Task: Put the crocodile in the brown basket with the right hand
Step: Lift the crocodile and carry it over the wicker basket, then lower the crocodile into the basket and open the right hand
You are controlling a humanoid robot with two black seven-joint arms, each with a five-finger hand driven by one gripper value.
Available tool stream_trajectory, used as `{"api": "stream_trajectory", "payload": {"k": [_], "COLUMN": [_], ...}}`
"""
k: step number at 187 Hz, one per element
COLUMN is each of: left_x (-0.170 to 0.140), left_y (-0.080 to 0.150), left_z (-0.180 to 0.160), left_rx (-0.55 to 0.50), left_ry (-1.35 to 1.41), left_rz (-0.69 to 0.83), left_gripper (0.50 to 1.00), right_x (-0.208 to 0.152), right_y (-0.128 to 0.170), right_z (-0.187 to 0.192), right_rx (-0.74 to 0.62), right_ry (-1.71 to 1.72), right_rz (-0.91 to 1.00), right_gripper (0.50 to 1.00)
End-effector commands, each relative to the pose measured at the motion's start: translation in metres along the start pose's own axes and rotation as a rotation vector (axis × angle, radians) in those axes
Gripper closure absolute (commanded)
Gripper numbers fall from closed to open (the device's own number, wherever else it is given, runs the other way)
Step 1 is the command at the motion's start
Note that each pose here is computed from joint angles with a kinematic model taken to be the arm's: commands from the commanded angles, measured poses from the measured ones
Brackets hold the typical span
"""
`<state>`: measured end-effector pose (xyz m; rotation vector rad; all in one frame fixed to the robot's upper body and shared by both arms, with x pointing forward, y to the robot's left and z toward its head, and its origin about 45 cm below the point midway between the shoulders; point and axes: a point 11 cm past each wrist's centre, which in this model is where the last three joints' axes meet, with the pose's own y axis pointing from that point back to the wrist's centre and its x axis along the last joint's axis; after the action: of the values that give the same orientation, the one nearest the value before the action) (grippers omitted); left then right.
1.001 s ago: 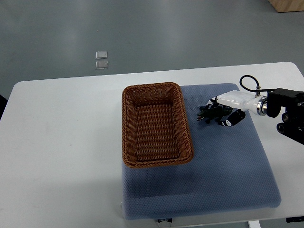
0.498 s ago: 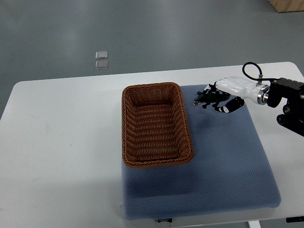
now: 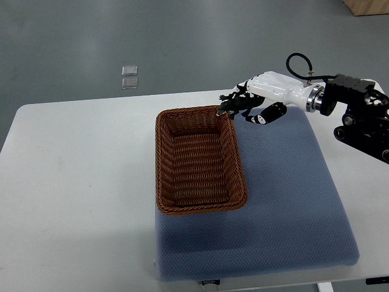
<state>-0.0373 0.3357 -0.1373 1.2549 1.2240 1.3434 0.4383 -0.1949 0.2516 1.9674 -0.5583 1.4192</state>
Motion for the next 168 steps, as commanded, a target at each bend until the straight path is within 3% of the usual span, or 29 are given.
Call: {"api": "stream_trajectory", "payload": {"k": [1,40,69,82,108,121,145,168], "left_x": [0.000,0.000,0.000,0.000,0.000,0.000,0.000,0.000], "left_y": [0.000,0.000,0.000,0.000,0.000,0.000,0.000,0.000], "left_z": [0.000,-0.001,-0.001,0.000,-0.001,0.000,-0.001,-0.001], "left_rx": [-0.001,0.001,0.001,-0.001,0.002,-0.001,0.001,0.001], "left_ry": [0.000,0.000,0.000,0.000,0.000,0.000,0.000,0.000], "left_rz": [0.000,0.000,0.000,0.000,0.000,0.000,0.000,0.000], "left_gripper": [0.500,0.500,0.500,0.500,0.500,0.500,0.500,0.500], "right_x": [-0.004,-0.019,-0.030,-0.035,-0.041,-0.045,-0.049,-0.050], "right_y": [-0.016,-0.045,-0.048,-0.047,-0.046,-0.044,-0.042,-0.040], "right_z": [-0.020,-0.061,-0.067,-0.066,-0.063,-0.061,-0.054,-0.052], "right_rx": [0.049,0.142,0.154,0.153,0.141,0.134,0.113,0.106], "right_ry": [-0.003,-0.028,-0.031,-0.029,-0.039,-0.043,-0.054,-0.059], "right_rz": [-0.007,-0.019,-0.042,-0.056,-0.056,-0.049,-0.038,-0.037], "right_gripper": [1.000,1.000,0.991,0.944,0.767,0.709,0.638,0.619]}}
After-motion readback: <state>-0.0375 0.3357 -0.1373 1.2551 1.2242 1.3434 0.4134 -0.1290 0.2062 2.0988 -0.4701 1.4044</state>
